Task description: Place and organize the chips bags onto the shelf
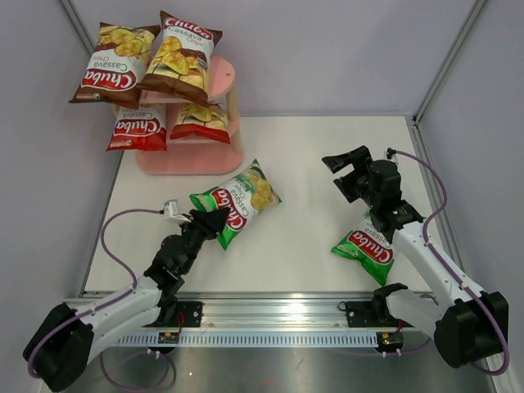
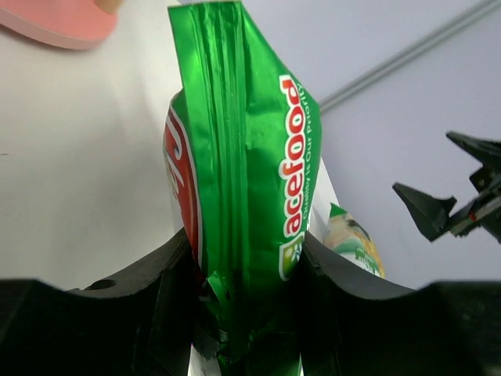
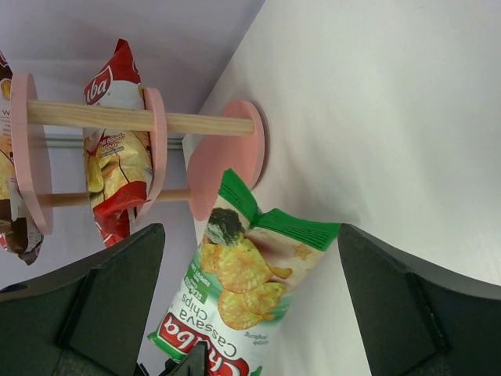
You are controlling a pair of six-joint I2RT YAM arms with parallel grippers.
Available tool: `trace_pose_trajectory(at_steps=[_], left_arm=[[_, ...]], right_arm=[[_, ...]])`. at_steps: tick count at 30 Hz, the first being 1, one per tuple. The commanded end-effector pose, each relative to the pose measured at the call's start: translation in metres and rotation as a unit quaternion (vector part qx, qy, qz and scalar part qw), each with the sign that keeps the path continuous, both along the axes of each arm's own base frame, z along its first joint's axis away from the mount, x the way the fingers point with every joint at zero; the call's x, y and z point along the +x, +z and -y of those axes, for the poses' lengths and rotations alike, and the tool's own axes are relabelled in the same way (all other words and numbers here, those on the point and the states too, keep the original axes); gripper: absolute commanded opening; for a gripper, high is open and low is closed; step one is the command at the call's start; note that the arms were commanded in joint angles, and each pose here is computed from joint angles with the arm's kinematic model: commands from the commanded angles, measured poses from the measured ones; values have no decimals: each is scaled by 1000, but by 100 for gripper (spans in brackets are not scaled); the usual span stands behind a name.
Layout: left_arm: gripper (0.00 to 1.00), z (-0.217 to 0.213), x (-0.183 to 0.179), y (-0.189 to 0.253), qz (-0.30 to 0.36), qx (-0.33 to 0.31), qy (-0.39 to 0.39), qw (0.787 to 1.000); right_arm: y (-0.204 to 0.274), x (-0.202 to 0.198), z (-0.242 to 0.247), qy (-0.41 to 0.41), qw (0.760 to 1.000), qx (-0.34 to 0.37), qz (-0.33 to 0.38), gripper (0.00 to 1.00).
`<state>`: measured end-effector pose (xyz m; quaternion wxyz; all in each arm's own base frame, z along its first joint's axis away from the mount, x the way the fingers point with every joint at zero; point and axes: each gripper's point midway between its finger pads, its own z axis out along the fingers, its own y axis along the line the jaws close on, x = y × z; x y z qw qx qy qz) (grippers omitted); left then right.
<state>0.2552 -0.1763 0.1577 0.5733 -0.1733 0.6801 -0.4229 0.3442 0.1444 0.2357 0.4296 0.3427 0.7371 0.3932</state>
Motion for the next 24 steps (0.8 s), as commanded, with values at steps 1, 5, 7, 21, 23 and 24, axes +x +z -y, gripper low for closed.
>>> trace_pose_trajectory(at_steps=[1, 5, 7, 21, 23, 24], left_arm=[[0, -36, 8, 15, 8, -52, 87, 995], [0, -66, 10, 7, -9, -64, 146, 987], [1, -81, 11, 4, -11, -69, 170, 983], [0, -134, 39, 24, 11, -109, 225, 968], [0, -140, 41, 23, 9, -111, 235, 966], [0, -142, 42, 27, 18, -115, 235, 965]], right_arm=[[18, -1, 3, 6, 1000, -7, 28, 99], [22, -1, 2, 8, 999, -7, 32, 99], [22, -1, 3, 8, 999, -11, 32, 100], [25, -1, -2, 26, 999, -6, 38, 100], [26, -1, -3, 28, 999, -8, 40, 100], [26, -1, -2, 27, 999, -9, 40, 99]])
